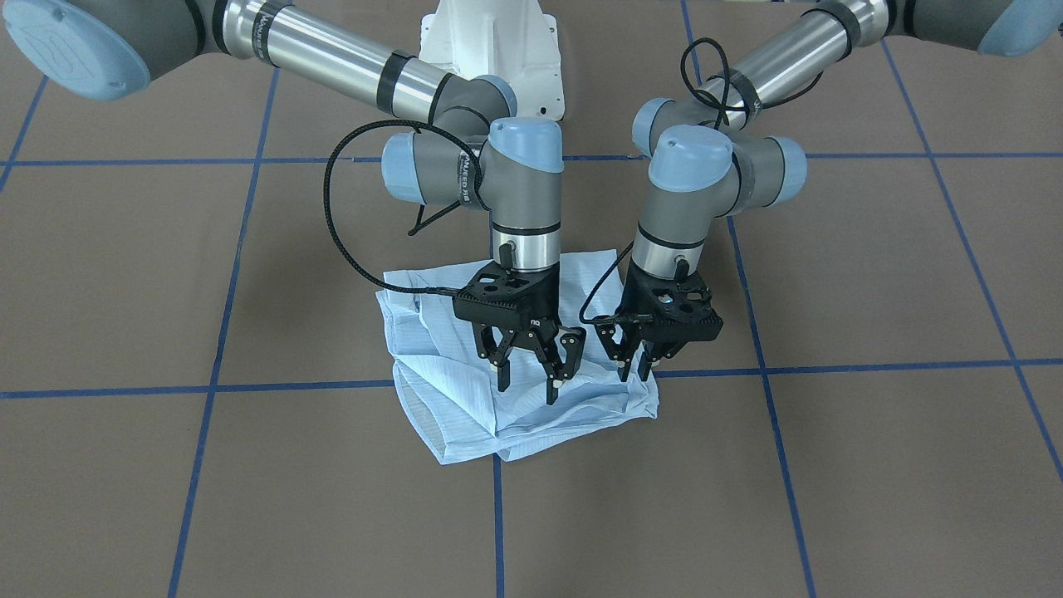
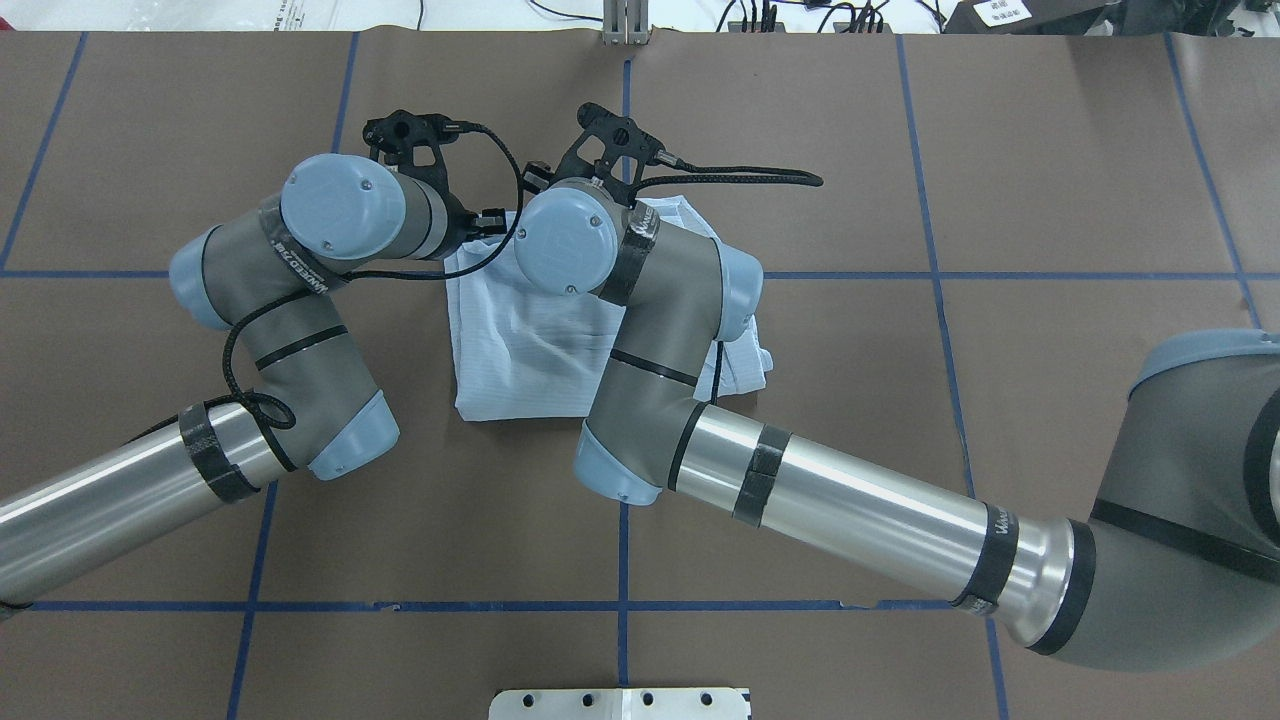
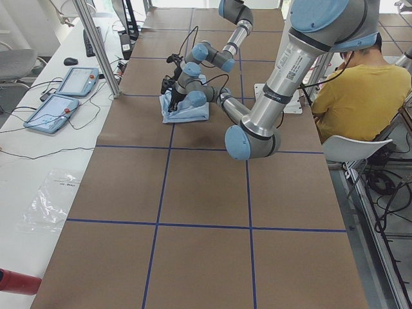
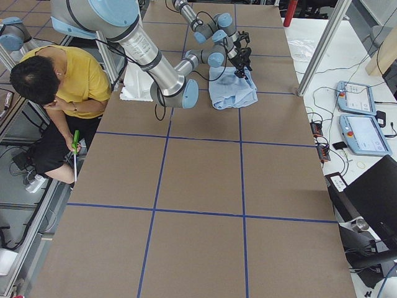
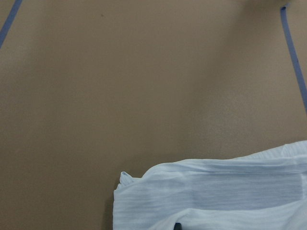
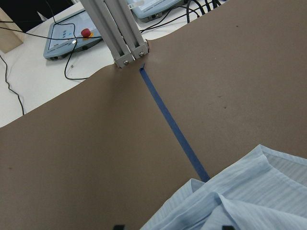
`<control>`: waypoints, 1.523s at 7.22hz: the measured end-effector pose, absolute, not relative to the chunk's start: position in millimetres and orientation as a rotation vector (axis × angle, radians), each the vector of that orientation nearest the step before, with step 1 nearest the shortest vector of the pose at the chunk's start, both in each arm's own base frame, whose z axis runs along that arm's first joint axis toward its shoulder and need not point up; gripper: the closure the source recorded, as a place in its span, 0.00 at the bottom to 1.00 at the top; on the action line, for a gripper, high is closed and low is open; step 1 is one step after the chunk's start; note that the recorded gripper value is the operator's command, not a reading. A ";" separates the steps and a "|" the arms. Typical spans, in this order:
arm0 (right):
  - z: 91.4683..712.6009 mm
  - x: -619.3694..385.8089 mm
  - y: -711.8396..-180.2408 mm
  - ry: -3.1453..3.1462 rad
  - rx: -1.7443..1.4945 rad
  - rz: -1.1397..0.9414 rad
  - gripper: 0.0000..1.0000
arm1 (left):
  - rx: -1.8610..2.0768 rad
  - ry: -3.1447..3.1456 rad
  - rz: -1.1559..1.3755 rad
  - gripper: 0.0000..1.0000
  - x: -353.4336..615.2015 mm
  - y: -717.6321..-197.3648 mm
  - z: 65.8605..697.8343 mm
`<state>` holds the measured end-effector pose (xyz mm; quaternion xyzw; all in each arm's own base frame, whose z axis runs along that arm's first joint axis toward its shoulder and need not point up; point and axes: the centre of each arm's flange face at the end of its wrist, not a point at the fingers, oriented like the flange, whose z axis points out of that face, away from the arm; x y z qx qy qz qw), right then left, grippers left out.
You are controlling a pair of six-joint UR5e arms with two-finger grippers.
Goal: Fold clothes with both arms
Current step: 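Release the folded edge and raise both grippers above the shirt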
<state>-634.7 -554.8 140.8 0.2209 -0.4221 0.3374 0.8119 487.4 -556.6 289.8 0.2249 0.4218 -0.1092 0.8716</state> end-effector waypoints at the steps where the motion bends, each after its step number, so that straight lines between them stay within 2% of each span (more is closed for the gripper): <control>1: 145.8 -614.8 -565.5 -0.908 0.450 0.671 0.00 | 0.495 0.878 -0.196 0.00 481.6 -559.9 289.3; 4: 195.3 -539.0 -578.8 -0.915 0.422 0.519 0.00 | 0.505 0.885 -0.161 0.00 490.1 -552.4 286.9; 7: 223.6 -515.4 -578.6 -0.949 0.435 0.458 0.00 | 0.507 0.902 -0.132 0.02 512.9 -542.2 296.0; 8: 226.9 -514.4 -577.4 -0.961 0.438 0.456 0.00 | 0.503 0.902 -0.127 0.32 519.2 -540.2 301.6; 9: 228.0 -514.7 -576.4 -0.966 0.438 0.456 0.00 | 0.503 0.908 -0.120 0.52 526.1 -538.3 304.2; 10: 227.9 -515.5 -575.5 -0.969 0.437 0.457 0.00 | 0.505 0.913 -0.115 0.77 531.1 -538.2 303.4; 11: 228.0 -516.4 -574.6 -0.970 0.436 0.457 0.00 | 0.508 0.916 -0.113 0.81 533.3 -538.9 301.5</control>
